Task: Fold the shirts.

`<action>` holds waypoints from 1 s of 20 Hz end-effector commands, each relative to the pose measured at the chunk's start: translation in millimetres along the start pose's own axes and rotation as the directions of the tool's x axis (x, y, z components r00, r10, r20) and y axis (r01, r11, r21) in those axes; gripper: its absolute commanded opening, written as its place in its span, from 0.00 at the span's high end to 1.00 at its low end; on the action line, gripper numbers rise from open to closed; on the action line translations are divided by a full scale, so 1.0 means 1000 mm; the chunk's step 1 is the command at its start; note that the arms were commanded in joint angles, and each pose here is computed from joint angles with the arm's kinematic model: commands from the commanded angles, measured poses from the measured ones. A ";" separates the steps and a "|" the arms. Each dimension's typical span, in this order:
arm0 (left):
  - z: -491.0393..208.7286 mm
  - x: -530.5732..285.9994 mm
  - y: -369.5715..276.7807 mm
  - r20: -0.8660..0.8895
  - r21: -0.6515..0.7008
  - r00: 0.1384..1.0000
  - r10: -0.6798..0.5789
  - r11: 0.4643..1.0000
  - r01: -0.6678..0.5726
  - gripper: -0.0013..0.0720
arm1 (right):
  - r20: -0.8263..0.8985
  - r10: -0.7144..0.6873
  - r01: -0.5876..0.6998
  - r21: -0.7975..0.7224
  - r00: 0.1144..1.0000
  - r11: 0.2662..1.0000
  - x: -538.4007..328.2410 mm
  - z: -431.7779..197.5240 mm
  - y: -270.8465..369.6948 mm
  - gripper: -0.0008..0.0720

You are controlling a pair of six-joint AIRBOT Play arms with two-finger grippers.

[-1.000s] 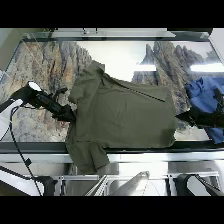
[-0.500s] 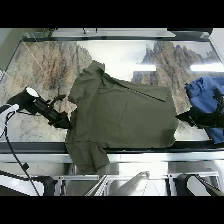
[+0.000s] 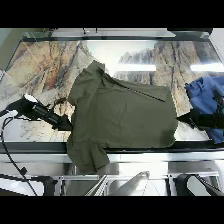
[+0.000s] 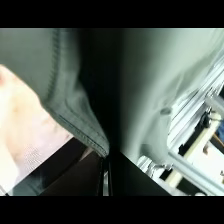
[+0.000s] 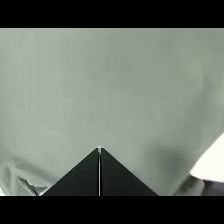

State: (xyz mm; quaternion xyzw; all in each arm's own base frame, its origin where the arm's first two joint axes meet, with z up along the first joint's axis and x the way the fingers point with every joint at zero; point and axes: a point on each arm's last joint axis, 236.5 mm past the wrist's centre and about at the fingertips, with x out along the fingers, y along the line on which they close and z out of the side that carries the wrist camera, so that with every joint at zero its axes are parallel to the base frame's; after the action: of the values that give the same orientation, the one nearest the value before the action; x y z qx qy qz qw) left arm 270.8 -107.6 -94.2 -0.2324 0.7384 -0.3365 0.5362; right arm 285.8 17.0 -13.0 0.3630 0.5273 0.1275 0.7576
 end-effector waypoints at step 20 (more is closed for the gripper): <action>-0.018 -0.104 0.041 0.462 -0.229 0.875 0.148 0.972 -0.043 0.96 | -0.319 -0.065 0.170 0.314 0.946 0.934 0.043 -0.132 -0.051 0.81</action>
State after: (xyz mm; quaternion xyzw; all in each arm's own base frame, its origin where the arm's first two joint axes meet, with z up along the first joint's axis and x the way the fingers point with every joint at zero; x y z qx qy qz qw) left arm 287.0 5.4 -55.7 -0.3425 0.6218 -0.1494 0.6883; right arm 191.1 47.9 -90.1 0.4325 0.6619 0.0345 0.6113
